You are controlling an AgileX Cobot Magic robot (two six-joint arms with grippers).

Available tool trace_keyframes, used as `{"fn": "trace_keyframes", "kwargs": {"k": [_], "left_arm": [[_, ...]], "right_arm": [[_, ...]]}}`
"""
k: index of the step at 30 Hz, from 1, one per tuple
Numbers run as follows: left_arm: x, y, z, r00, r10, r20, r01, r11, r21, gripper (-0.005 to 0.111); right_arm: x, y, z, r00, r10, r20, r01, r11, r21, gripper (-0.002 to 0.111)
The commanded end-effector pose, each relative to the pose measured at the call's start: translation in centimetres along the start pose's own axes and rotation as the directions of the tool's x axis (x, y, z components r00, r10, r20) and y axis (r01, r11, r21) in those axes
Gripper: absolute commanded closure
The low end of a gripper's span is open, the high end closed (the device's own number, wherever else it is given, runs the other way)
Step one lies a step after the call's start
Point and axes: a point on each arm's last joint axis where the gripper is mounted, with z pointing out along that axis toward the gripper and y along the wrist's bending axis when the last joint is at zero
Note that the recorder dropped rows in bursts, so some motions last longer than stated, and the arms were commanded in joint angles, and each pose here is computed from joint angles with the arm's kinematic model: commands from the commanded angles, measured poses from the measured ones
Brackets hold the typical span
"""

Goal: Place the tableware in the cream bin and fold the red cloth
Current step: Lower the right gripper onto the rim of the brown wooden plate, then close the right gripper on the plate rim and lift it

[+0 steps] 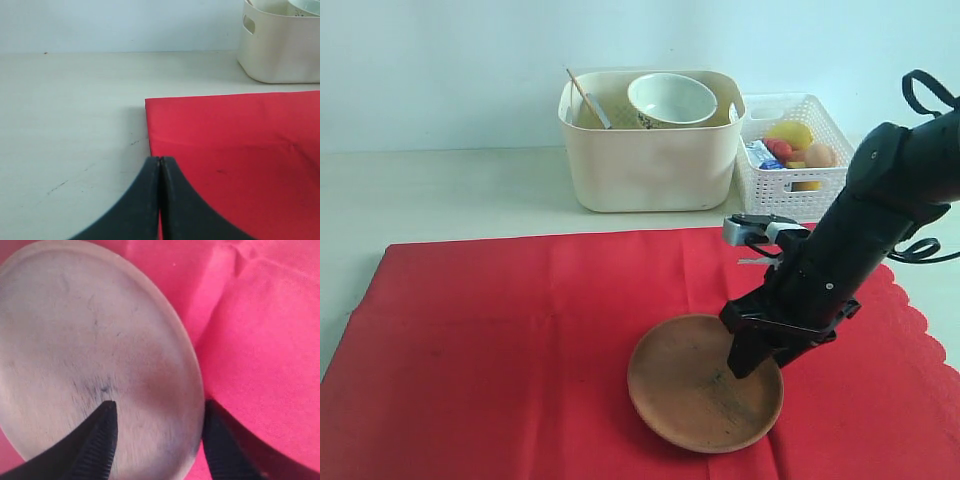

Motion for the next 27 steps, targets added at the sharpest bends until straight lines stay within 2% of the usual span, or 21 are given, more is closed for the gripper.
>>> {"fn": "trace_keyframes", "kwargs": {"k": [1, 4, 9, 15, 18, 24, 27], "left_arm": [[0.0, 0.0, 0.0, 1.0, -0.004, 0.014, 0.004, 1.0, 0.007, 0.107], [0.0, 0.0, 0.0, 1.0, -0.004, 0.014, 0.004, 1.0, 0.007, 0.107], [0.0, 0.0, 0.0, 1.0, -0.004, 0.014, 0.004, 1.0, 0.007, 0.107], [0.0, 0.0, 0.0, 1.0, -0.004, 0.014, 0.004, 1.0, 0.007, 0.107], [0.0, 0.0, 0.0, 1.0, -0.004, 0.014, 0.004, 1.0, 0.007, 0.107], [0.0, 0.0, 0.0, 1.0, -0.004, 0.014, 0.004, 1.0, 0.007, 0.107], [0.0, 0.0, 0.0, 1.0, -0.004, 0.014, 0.004, 1.0, 0.007, 0.107]], "right_arm": [[0.0, 0.0, 0.1, 1.0, -0.003, 0.004, 0.003, 1.0, -0.01, 0.058], [0.1, 0.3, 0.4, 1.0, -0.011, -0.006, 0.01, 0.998, -0.058, 0.058], [0.3, 0.8, 1.7, 0.996, -0.07, -0.047, 0.059, 0.977, -0.203, 0.058], [0.5, 0.1, 3.5, 0.995, -0.061, -0.084, 0.042, 0.976, -0.215, 0.06], [0.5, -0.4, 4.4, 0.995, -0.046, -0.093, 0.027, 0.979, -0.203, 0.071], [0.4, -1.1, 5.0, 0.995, -0.055, -0.085, 0.041, 0.987, -0.154, 0.108], [0.2, -1.0, 4.5, 0.997, -0.056, -0.058, 0.048, 0.989, -0.137, 0.108]]}}
